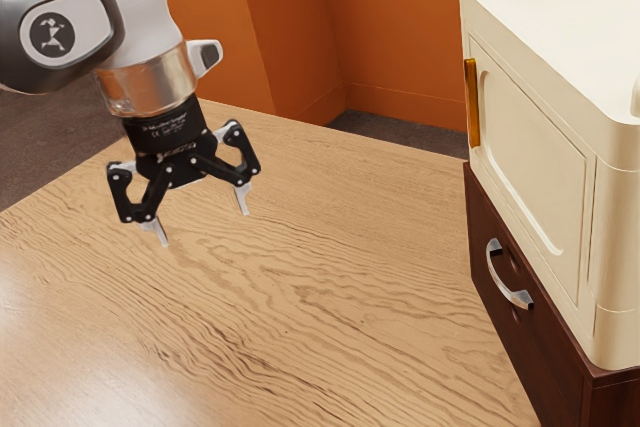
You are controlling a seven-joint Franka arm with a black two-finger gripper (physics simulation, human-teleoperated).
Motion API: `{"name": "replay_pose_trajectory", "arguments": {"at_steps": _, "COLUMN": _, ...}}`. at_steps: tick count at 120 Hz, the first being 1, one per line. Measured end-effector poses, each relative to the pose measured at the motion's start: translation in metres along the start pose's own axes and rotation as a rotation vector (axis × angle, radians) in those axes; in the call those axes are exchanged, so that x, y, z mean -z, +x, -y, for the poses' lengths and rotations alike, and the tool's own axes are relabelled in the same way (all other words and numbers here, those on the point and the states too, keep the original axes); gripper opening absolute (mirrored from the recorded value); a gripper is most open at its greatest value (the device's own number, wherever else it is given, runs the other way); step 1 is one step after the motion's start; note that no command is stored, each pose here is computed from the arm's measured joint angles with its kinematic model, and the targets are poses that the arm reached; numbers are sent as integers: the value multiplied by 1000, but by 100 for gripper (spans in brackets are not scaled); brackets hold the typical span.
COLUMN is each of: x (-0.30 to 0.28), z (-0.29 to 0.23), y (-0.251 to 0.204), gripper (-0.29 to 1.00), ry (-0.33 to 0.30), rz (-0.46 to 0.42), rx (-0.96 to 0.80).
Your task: Pull the drawer handle with one arm to open the drawer
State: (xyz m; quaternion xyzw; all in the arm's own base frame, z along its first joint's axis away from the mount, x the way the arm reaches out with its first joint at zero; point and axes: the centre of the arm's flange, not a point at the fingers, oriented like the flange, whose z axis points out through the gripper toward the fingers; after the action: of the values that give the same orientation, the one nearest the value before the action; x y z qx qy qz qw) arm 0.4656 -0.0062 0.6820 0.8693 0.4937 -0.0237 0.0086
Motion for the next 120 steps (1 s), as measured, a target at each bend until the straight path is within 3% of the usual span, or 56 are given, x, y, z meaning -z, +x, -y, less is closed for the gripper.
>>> {"name": "replay_pose_trajectory", "arguments": {"at_steps": 19, "x": -6, "z": -17, "y": -6, "gripper": 70, "ry": -56, "rz": -13, "rx": 74}}
{"name": "replay_pose_trajectory", "arguments": {"at_steps": 42, "x": -11, "z": -60, "y": -83, "gripper": 70, "ry": -73, "rz": -50, "rx": -36}}
{"name": "replay_pose_trajectory", "arguments": {"at_steps": 70, "x": -48, "z": -111, "y": -76, "gripper": 70, "ry": -100, "rz": -59, "rx": 38}}
{"name": "replay_pose_trajectory", "arguments": {"at_steps": 104, "x": -66, "z": -159, "y": -139, "gripper": 70, "ry": -219, "rz": -36, "rx": -9}}
{"name": "replay_pose_trajectory", "arguments": {"at_steps": 120, "x": -84, "z": -182, "y": -159, "gripper": 70, "ry": -227, "rz": -6, "rx": -13}}
